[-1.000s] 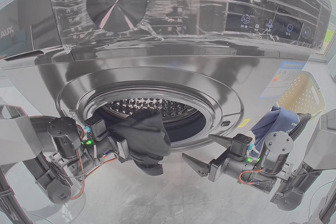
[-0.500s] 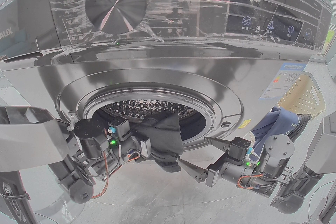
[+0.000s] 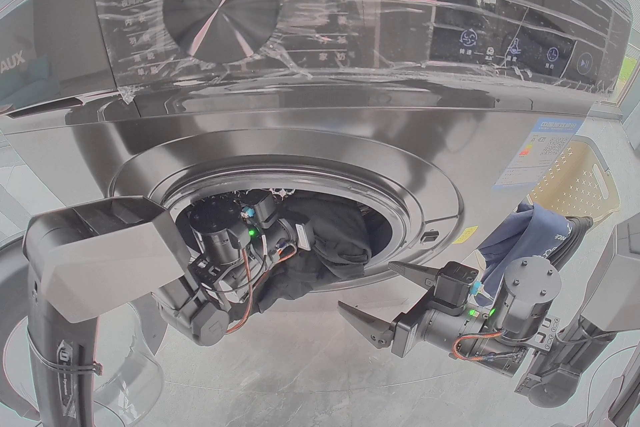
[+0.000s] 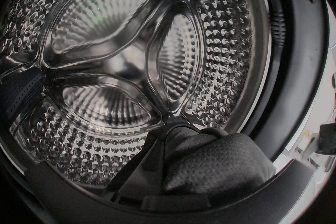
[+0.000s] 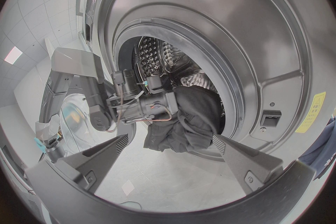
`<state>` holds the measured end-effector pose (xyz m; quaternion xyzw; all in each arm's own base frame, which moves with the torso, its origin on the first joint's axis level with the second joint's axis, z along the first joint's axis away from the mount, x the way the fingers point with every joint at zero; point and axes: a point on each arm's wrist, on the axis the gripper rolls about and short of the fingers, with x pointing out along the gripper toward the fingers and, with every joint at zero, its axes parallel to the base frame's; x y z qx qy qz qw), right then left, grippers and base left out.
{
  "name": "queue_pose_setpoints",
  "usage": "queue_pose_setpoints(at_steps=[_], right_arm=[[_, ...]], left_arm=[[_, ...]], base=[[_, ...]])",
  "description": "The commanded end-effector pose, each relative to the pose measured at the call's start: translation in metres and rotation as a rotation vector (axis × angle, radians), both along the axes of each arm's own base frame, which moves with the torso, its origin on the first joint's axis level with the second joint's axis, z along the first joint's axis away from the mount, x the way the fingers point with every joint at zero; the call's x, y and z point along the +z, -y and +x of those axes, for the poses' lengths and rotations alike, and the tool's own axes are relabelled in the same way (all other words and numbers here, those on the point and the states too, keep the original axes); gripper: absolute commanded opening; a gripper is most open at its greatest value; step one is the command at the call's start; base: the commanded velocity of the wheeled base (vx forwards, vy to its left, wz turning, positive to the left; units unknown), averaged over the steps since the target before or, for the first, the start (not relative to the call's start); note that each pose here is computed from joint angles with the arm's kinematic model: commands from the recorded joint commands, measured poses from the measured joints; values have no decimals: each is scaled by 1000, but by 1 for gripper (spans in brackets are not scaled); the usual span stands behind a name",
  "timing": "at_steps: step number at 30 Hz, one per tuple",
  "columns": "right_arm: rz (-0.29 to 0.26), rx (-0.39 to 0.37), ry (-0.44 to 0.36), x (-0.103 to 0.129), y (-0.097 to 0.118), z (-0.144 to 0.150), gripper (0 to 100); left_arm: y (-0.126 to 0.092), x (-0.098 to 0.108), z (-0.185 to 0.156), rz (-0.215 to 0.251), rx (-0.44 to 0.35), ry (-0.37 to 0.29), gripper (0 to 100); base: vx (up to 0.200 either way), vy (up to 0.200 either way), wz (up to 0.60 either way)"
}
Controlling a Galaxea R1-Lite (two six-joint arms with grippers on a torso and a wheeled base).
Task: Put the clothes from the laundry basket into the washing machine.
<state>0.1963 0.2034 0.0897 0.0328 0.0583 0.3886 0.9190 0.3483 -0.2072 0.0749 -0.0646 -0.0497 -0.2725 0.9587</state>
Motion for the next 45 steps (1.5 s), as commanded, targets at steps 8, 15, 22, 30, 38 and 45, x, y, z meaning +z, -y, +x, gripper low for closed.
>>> queue_pose_setpoints(at_steps=[8,15,22,30,38,45], right_arm=[[-3,1,-3,-2,0,1,100],[-4,2,-4,-2,-1,0,100],[-6,1,-6,-3,0,0,100],[-6,-1,-6,-3,0,1,100],[-5,-1,-5,-3,0,1,100],[-4,1,-4,-2,-1,1,100]], left_arm=[[1,2,62,-38,113,52,0],[6,18,84,-67,169,79,0],[8,32,91,-93,199,96,0],[7,26,85,-101,191,43,100],[0,25,53,2,177,-194,100],[5,-8,38,99,150,-322,100]], base=[[0,0,0],[0,0,0],[0,0,0],[0,0,0],[0,0,0],[0,0,0]])
